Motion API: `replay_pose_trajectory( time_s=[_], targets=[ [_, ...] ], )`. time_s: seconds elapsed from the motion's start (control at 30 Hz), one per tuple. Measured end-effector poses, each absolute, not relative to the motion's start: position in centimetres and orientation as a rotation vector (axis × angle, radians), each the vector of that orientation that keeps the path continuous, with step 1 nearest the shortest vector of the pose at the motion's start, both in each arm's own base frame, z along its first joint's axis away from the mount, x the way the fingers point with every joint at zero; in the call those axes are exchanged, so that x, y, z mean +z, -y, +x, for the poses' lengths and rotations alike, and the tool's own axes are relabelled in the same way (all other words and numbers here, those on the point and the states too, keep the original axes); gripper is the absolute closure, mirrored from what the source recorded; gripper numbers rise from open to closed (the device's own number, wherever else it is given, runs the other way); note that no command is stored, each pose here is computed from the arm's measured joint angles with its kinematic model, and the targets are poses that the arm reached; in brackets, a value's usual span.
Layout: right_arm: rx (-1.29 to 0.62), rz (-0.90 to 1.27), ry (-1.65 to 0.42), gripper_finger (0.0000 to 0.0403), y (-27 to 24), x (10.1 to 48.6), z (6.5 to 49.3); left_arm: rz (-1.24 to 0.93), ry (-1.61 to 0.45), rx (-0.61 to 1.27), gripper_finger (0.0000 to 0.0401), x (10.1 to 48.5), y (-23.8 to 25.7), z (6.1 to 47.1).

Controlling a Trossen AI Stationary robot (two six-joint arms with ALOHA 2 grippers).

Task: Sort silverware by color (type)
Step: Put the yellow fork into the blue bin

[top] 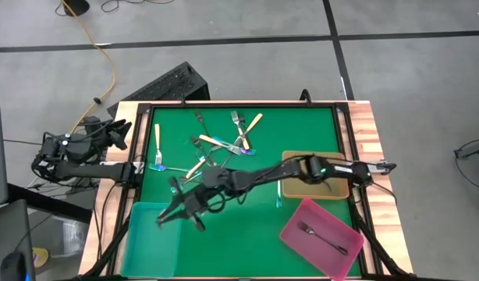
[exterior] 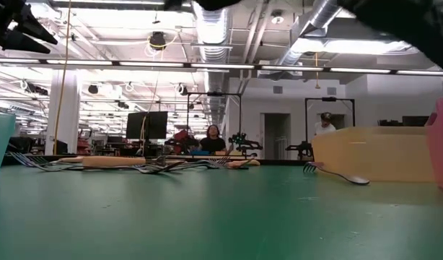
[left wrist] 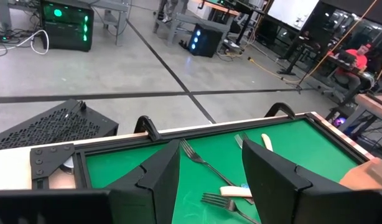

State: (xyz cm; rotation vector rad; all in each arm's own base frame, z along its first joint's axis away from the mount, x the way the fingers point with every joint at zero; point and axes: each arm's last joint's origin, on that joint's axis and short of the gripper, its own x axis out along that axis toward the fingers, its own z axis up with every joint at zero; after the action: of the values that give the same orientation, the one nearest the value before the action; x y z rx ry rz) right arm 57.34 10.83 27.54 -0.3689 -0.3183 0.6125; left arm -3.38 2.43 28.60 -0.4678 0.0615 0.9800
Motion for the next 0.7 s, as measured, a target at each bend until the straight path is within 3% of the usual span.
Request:
replay_pose_trajectory(
  time_s=[0.7],
  targets=[
    [0.636,-0.383,0.189,0.0346,-10.7,18.9,59.0,-0.471,-0.066,0.973,0.0243,28.6,-2.4,-3.4]
  ],
)
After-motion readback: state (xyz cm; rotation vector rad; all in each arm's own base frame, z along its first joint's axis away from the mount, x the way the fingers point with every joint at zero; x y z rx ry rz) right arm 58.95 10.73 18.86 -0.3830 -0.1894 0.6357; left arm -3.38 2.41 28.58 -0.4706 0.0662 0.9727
